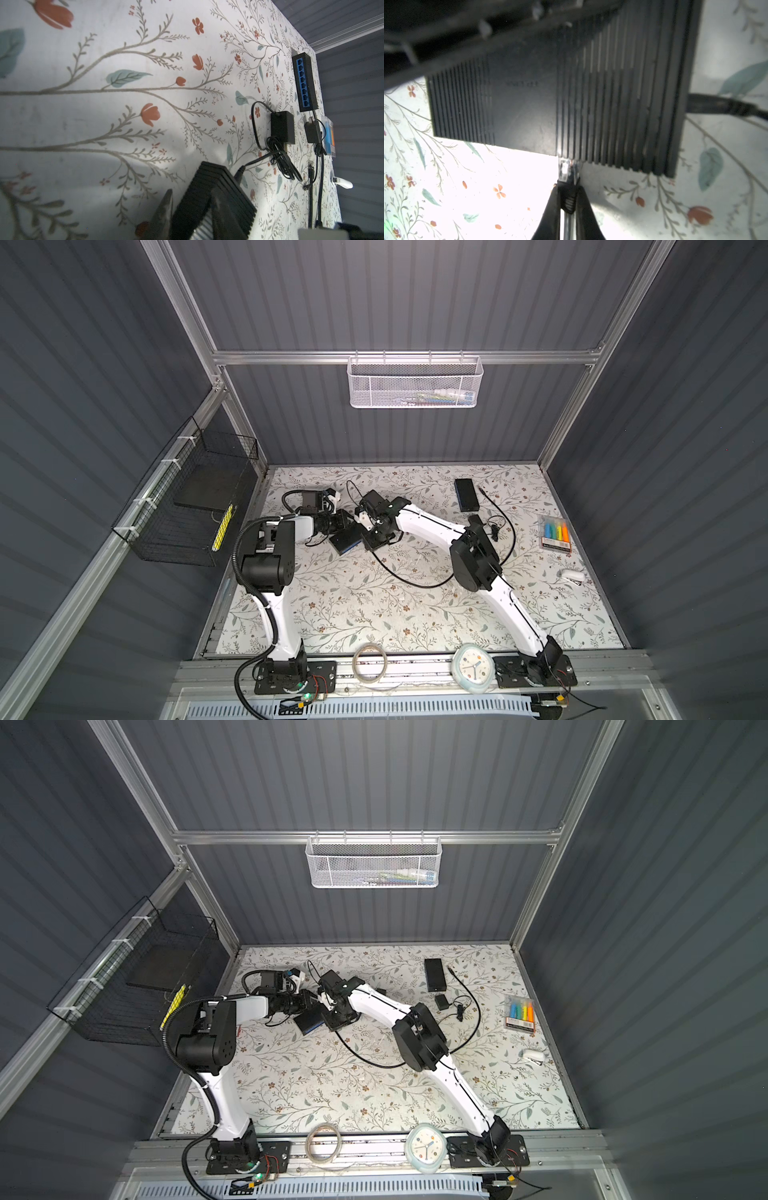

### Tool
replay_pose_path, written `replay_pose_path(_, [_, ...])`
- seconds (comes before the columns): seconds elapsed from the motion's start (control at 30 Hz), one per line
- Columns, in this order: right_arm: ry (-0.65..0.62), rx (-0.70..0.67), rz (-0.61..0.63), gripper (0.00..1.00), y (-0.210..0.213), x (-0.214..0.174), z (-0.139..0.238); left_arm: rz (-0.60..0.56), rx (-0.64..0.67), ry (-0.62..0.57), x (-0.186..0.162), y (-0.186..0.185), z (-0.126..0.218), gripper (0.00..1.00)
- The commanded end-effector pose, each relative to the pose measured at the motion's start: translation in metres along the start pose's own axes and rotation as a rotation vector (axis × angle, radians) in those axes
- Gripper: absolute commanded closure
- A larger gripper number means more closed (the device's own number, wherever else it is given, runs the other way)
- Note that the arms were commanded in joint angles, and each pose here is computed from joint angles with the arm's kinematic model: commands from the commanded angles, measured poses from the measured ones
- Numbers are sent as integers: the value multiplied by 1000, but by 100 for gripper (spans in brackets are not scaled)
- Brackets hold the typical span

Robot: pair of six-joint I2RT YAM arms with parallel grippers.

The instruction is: Insert the plug into the switch port

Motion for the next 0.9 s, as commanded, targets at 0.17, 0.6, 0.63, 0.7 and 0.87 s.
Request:
replay_pose_path(0.17, [-70, -5, -14, 100, -3, 15, 9, 50, -20, 132, -29, -2, -15, 70])
replay_pose_path(0.6, [-78, 4, -5, 100, 0, 16, 19, 46, -24, 135, -30, -4, -17, 71])
replay_pose_path(0.63, [-78, 12, -5, 100, 2, 17, 20, 45, -25, 135, -30, -4, -17, 71])
replay_pose_path(0.7, [-81, 17, -6, 100, 3, 17, 21, 46, -23, 137, -30, -3, -18, 71])
replay_pose_path(0.87, [-85, 28, -2, 100, 5, 18, 26, 44, -26, 139, -30, -4, -19, 70])
Point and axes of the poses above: each gripper's point midway between its finger pads, its own z axis back along the fingers, its own y axis along the line the jaws close on, x = y × z, the point moved 10 cm from there along z, back along the fingers, and after that the axes turned 15 degrees about -z, right-handed, at the moved point
